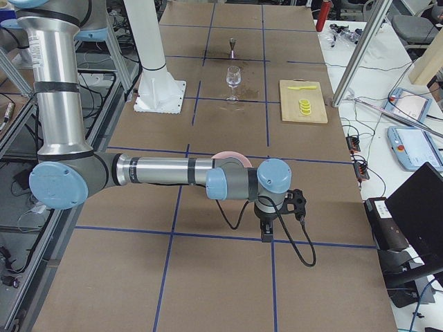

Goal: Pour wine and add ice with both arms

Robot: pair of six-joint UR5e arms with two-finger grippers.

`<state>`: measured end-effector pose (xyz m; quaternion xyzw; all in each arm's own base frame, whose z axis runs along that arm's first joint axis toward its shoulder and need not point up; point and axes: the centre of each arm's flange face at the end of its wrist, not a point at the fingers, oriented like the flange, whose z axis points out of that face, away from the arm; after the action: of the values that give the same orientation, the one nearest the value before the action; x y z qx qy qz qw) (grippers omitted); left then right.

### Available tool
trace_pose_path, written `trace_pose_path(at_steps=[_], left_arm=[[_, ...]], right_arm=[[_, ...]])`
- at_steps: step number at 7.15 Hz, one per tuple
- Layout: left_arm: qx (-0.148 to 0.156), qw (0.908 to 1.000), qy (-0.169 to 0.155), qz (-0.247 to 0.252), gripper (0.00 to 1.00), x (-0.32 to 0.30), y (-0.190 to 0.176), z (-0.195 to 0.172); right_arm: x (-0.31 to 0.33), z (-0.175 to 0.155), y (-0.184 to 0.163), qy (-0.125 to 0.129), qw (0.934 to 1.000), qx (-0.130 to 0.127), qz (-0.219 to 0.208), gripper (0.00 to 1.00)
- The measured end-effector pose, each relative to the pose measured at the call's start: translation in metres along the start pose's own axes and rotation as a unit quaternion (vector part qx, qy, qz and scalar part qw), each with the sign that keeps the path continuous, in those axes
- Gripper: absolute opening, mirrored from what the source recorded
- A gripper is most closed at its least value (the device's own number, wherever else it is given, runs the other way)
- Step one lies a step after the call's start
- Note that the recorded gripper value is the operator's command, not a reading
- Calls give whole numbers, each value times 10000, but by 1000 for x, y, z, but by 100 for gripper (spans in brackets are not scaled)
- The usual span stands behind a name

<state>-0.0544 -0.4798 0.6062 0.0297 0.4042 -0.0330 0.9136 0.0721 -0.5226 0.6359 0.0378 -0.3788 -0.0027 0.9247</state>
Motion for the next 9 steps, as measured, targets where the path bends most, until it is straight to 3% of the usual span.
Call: trace_pose_path(at_steps=[9], left_arm=[[33, 9999, -145, 54, 100, -8, 5, 4]], right_arm=[[-3, -3, -1, -22, 10000, 42, -34, 100]])
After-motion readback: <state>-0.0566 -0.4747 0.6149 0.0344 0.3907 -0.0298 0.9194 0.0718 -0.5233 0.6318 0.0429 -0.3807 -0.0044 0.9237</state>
